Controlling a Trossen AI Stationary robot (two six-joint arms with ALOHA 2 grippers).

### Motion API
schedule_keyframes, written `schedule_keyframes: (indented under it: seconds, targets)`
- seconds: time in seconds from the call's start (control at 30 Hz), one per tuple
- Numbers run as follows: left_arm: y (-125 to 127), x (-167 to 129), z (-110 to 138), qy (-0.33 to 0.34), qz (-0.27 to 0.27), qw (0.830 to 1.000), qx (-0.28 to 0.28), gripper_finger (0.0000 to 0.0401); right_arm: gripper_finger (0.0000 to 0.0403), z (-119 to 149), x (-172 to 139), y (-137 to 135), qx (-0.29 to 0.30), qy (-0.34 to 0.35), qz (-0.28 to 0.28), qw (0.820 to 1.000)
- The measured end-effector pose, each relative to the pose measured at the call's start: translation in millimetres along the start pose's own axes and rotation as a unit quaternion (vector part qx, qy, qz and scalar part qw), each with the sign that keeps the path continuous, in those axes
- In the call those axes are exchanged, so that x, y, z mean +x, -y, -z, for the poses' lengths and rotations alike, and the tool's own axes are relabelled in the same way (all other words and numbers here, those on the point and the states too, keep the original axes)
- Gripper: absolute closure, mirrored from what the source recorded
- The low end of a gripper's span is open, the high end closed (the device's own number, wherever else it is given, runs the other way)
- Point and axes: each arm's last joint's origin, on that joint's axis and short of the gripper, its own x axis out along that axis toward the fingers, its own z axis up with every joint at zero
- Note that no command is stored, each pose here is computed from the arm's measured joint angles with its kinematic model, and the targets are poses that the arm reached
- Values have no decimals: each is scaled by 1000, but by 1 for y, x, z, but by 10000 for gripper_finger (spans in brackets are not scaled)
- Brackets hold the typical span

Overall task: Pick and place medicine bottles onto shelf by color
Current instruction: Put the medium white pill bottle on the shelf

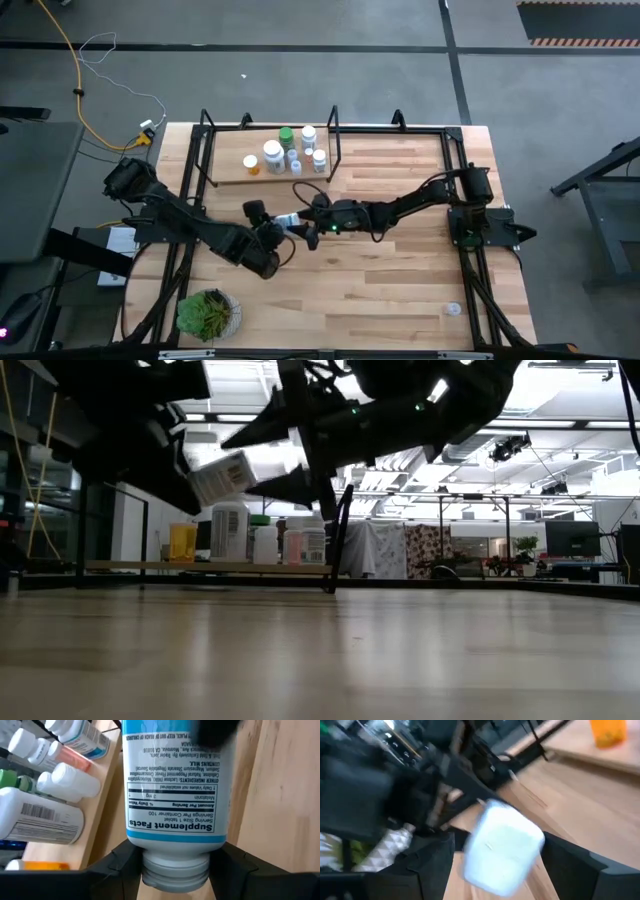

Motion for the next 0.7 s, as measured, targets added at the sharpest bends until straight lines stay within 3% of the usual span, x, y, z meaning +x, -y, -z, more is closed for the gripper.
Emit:
schedule_keyframes:
  seconds: [0.3,0.6,0.7]
  targets:
    - [5,1,-14,52,21,998,21,231,131,2,0,1,6,-4,13,1000]
    - [4,1,-14,47,20,998,45,217,232,2,0,2,10,-6,17,1000]
    - [1,-4,-17,27,27,997,66,201,244,2,0,2,0,-10,10,1000]
